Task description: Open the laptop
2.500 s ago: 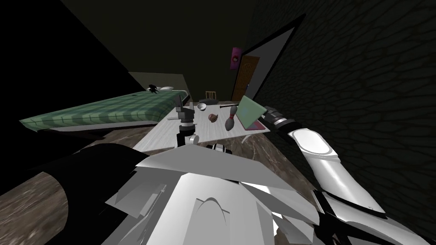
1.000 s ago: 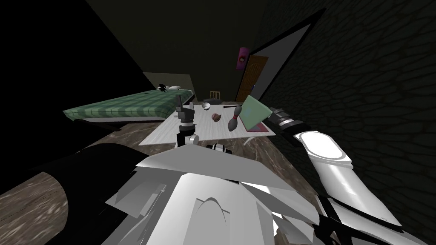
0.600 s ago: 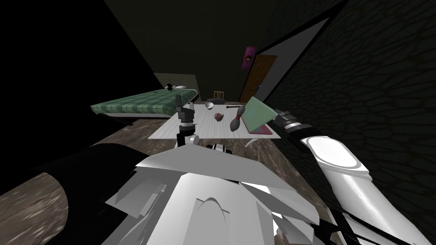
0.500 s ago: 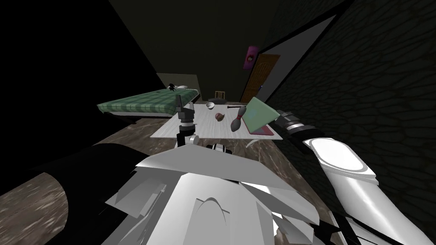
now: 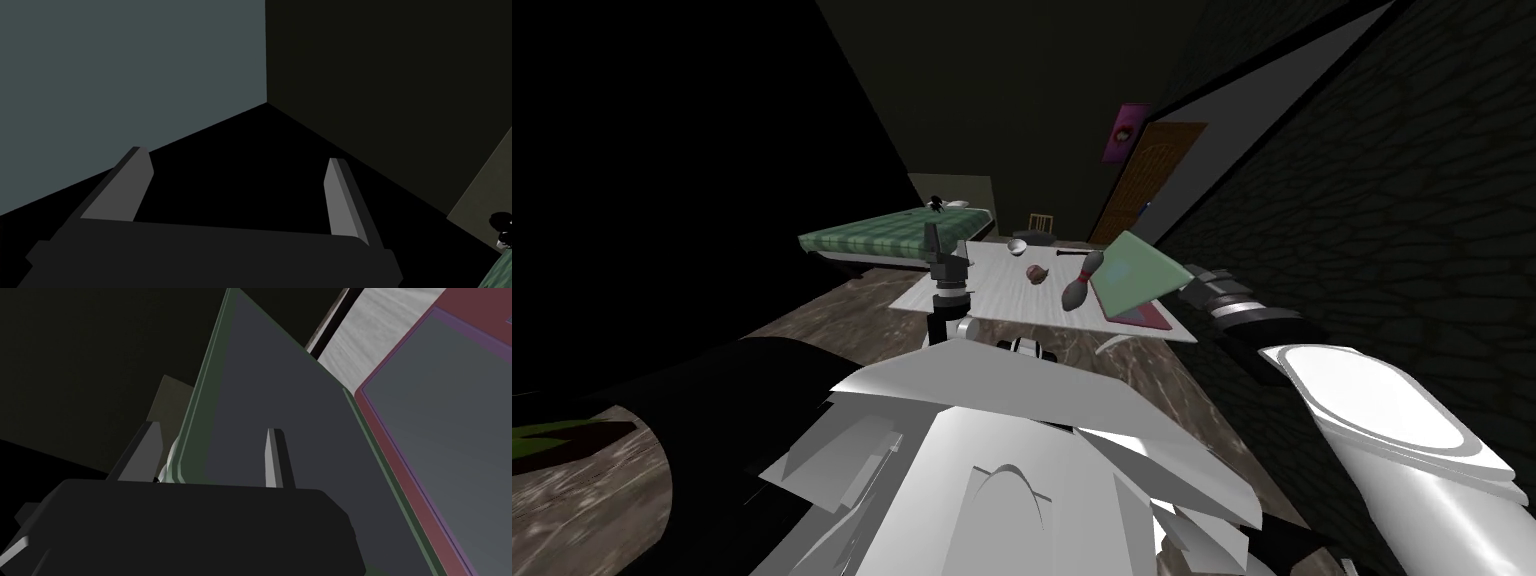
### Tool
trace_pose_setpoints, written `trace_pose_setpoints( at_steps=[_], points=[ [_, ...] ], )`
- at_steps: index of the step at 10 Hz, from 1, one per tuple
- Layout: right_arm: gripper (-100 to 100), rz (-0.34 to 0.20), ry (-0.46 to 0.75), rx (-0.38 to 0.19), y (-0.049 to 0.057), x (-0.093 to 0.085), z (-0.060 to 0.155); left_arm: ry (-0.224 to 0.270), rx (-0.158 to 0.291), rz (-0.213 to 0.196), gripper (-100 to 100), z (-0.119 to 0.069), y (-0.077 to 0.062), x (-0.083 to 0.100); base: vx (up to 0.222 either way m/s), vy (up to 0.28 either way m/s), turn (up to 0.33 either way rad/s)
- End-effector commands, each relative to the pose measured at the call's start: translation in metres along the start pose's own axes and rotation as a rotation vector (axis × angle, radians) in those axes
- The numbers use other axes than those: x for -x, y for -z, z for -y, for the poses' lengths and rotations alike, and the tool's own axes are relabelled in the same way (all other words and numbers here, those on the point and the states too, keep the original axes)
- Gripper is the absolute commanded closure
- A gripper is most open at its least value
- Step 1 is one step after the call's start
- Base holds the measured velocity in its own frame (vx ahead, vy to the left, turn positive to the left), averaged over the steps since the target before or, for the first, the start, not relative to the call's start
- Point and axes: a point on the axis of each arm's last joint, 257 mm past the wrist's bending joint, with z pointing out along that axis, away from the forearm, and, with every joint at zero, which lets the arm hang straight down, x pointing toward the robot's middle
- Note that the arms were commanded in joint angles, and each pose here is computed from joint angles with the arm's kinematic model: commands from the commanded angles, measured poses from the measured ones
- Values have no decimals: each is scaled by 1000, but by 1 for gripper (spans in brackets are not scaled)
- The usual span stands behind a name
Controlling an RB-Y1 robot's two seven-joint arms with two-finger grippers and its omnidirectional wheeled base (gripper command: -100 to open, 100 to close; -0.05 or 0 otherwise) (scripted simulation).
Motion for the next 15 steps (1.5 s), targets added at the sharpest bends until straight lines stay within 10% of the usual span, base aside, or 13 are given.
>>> trace_pose_setpoints(
  at_steps=[1,5,15],
  points=[
    [100,-55,7,20,22,-23,-6,0,0,0,0,0,0,0,-46,10,273],
    [100,-96,26,76,49,-42,-23,0,0,0,0,0,0,0,-26,3,148],
    [100,-136,-298,59,44,-56,-49,-1,0,0,0,0,0,0,-9,-92,23]
  ],
)
